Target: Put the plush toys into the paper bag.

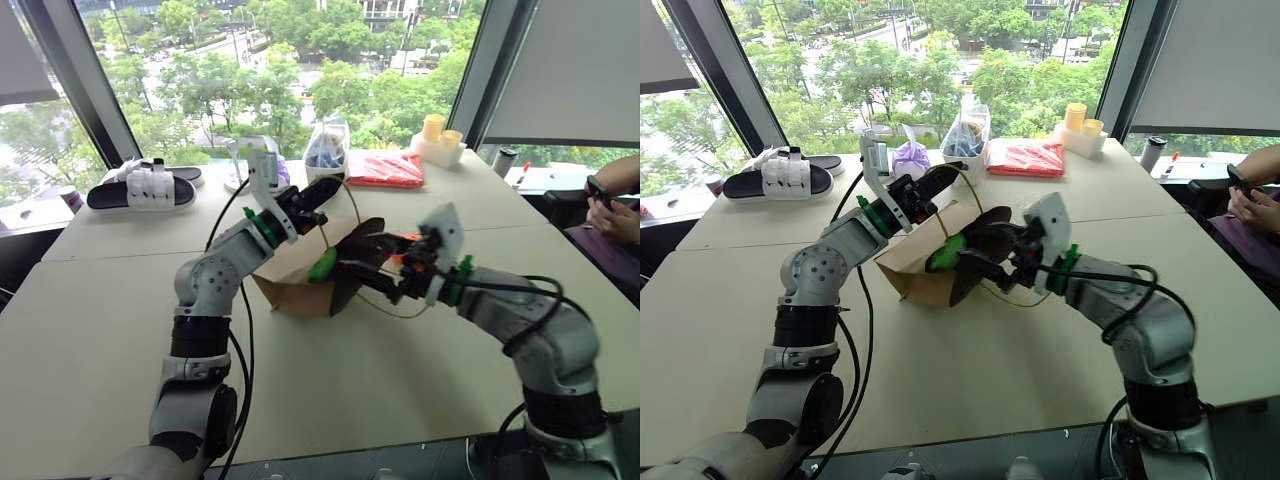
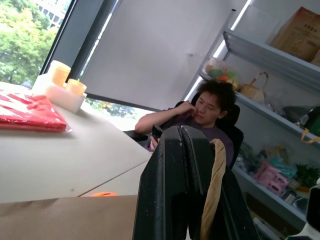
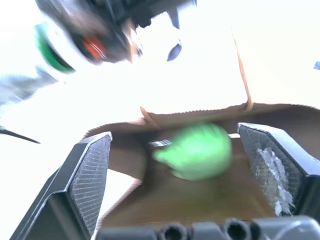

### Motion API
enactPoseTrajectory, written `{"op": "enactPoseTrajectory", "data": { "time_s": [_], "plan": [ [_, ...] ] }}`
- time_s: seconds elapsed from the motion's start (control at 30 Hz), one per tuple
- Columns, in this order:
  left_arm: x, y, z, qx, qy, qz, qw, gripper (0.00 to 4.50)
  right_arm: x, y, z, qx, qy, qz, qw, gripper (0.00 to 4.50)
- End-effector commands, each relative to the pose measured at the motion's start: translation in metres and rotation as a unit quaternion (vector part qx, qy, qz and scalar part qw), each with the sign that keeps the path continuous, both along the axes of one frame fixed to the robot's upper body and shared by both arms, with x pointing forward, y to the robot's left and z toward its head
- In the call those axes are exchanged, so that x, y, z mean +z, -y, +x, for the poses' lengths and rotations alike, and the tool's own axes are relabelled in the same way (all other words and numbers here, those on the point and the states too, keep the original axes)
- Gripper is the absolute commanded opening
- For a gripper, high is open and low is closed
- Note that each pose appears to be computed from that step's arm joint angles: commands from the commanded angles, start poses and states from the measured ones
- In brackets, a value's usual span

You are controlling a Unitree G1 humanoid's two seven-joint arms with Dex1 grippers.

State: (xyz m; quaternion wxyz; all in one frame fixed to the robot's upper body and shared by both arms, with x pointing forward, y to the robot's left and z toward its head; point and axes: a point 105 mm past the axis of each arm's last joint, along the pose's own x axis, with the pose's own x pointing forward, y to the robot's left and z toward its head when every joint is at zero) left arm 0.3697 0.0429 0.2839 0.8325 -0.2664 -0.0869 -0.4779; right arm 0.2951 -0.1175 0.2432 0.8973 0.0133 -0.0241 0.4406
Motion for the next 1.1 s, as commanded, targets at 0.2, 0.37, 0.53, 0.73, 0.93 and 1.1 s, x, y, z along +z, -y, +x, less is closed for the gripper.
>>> {"op": "enactPoseTrajectory", "data": {
  "time_s": [0.2, 0.37, 0.53, 0.73, 0.93, 1.1],
  "plan": [
    [0.006, 0.004, -0.007, -0.01, 0.02, 0.001, 1.0, 0.0, 0.006, 0.093, 0.064, -0.259, 0.011, 0.021, 0.966, 4.37],
    [0.009, 0.006, -0.01, -0.01, 0.025, 0.007, 1.0, 0.0, -0.036, 0.093, 0.136, -0.33, -0.054, -0.035, 0.942, 4.37],
    [0.012, 0.006, -0.014, -0.005, 0.027, 0.006, 1.0, 0.0, -0.074, 0.078, 0.163, -0.325, -0.098, -0.098, 0.936, 4.37],
    [0.009, 0.001, -0.013, 0.01, 0.028, 0.007, 1.0, 0.0, -0.093, 0.079, 0.17, -0.328, -0.107, -0.162, 0.925, 2.45],
    [0.004, 0.0, -0.006, 0.013, 0.023, 0.004, 1.0, 0.0, -0.098, 0.083, 0.17, -0.323, -0.104, -0.193, 0.921, 0.04],
    [0.008, 0.0, -0.002, 0.009, 0.026, -0.001, 1.0, 0.0, -0.071, 0.102, 0.17, -0.352, -0.049, -0.201, 0.913, 0.04]
  ]
}}
